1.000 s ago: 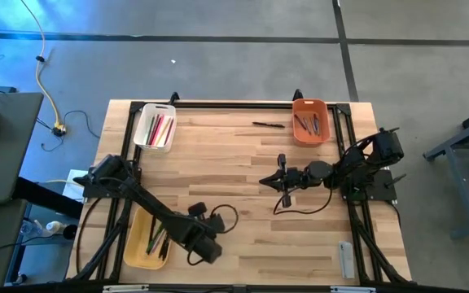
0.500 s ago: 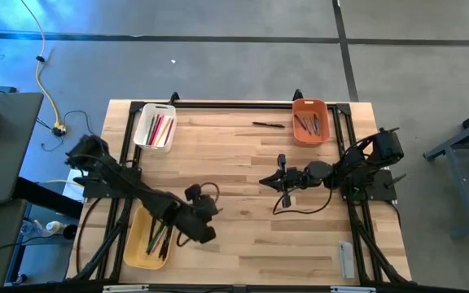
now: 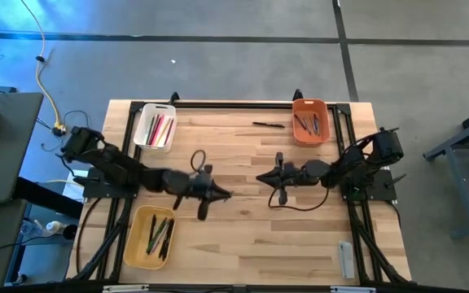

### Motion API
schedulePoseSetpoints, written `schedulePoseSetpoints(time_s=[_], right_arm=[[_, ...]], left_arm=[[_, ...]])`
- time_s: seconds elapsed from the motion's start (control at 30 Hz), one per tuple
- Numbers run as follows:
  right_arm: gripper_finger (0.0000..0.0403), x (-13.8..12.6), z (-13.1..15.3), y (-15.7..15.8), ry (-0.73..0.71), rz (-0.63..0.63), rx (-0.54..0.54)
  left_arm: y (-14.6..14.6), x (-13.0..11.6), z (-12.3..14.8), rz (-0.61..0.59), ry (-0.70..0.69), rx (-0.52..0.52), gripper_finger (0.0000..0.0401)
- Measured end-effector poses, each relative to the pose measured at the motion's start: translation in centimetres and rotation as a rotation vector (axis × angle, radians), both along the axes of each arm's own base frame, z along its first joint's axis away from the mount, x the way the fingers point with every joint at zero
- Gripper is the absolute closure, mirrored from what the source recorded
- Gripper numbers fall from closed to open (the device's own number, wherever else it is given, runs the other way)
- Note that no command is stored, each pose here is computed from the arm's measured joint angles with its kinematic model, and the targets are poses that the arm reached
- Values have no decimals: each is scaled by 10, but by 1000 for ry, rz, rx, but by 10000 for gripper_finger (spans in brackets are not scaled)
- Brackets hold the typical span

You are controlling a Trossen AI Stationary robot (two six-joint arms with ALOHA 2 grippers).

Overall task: Sort crayons/erasers/pens/pencils in bins
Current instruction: Put the gray crayon into the orange bin

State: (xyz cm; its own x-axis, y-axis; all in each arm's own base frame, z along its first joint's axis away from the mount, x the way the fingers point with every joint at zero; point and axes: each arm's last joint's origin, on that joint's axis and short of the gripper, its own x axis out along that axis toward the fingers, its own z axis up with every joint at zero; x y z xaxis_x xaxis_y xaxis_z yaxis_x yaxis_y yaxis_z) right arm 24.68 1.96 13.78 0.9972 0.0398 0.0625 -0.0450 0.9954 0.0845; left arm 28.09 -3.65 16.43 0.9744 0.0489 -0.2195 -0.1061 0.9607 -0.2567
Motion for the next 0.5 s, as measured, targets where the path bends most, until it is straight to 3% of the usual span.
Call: schedulePoseSetpoints(time_s=[0.13,0.23,0.5], right_arm=[[402,19,14,3,-51,33,110],[387,38,27,7,-64,48,150],[268,69,48,19,-30,-7,217]], left_arm=[[24,-4,5,-65,-131,-5,398],[38,-4,6,-81,-137,-13,398],[59,-5,10,-129,-186,3,398]])
